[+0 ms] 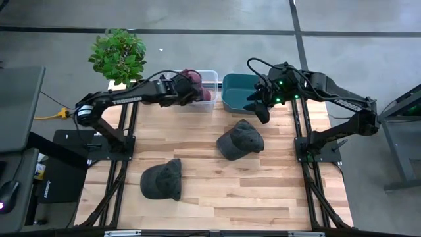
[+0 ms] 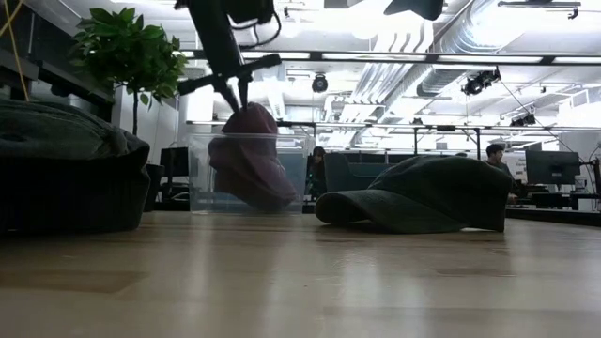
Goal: Pick & Place hat
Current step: Put the red cap into the transparent bin
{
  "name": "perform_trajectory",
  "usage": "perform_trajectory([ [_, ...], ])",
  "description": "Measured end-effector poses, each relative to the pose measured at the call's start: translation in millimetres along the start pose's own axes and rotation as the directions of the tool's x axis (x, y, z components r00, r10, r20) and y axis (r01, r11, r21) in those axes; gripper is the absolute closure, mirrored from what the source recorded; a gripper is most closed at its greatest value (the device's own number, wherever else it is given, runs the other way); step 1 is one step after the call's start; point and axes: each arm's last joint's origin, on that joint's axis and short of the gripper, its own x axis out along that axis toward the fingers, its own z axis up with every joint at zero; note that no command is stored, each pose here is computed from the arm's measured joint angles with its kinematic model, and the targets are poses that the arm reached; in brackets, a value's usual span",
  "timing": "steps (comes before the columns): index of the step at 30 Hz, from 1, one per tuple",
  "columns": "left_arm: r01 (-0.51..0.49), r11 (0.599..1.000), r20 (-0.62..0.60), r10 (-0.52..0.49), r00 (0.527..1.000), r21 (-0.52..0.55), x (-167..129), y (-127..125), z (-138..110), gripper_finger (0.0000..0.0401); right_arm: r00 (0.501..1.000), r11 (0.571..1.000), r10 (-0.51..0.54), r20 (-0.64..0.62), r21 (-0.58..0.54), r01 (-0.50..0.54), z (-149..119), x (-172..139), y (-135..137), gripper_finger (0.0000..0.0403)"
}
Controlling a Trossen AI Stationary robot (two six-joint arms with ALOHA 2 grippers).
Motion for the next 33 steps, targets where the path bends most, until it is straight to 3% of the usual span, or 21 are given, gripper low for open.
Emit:
perform_trajectory([
  [5,-0.076,0.997,0.028,0.075,0.997,0.013,16,1,-1,0.0401,1.000,1.000,0.000,0.000,0.000,0.000,0,0,0,0.0187],
  [16,-0.187,0.982,0.059,0.186,0.981,0.007,14,11,-3,0.0401,1.000,1.000,0.005,-0.001,0.001,-0.005,0,0,0,0.0187],
  [26,-0.048,0.998,0.021,0.048,0.999,-0.038,-11,-3,11,0.0401,1.000,1.000,0.006,-0.001,0.003,-0.006,0,0,0,0.0187],
  [33,0.036,0.999,0.179,-0.033,0.983,-0.014,-37,-24,33,0.0401,1.000,1.000,0.008,-0.002,0.003,-0.008,0,0,0,0.0187],
])
